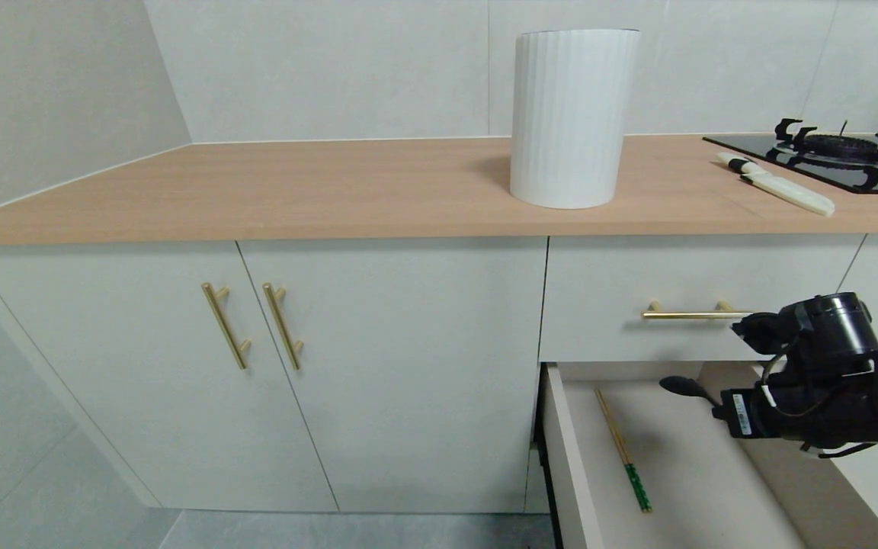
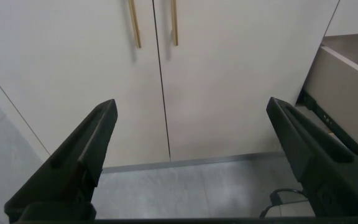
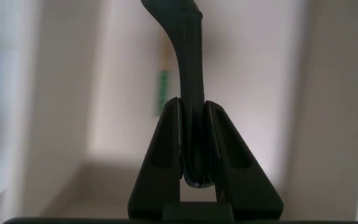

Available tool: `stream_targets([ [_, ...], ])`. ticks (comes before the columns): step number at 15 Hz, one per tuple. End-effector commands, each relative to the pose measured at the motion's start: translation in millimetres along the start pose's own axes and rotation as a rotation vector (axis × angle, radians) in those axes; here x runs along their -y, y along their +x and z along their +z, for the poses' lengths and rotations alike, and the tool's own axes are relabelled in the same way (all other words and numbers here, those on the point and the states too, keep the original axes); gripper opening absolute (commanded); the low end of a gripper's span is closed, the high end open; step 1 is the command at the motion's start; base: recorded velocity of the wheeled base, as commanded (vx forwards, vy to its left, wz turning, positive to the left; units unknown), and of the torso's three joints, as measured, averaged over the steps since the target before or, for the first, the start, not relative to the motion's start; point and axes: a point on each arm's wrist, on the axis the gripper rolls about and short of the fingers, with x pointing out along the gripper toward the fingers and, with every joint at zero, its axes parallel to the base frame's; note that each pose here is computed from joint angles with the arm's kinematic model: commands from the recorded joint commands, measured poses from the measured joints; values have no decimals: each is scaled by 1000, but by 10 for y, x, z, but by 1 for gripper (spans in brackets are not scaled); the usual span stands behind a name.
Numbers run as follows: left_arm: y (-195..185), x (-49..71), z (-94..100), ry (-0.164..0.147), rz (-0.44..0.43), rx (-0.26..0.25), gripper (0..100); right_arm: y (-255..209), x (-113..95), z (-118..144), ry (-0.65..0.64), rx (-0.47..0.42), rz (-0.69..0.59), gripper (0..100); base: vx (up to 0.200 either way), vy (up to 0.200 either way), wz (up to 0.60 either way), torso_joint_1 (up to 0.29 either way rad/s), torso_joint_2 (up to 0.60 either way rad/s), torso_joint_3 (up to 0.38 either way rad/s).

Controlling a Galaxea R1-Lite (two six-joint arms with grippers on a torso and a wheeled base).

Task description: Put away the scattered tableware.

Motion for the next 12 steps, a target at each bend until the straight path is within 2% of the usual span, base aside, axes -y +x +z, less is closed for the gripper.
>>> stream_targets([
  [1,0,0,-1,0,0,-1,100,298,-56,-157,-22,-77,-34,0,0,0,0,0,0,0],
  [6,0,0,-1,0,0,-1,100,1078,-151,-524,-55,-21,-193,0,0,0,0,0,0,0],
  [12,0,0,-1,0,0,-1,100,1293,-188,-718,-78,-69,-205,0,0,0,0,0,0,0],
])
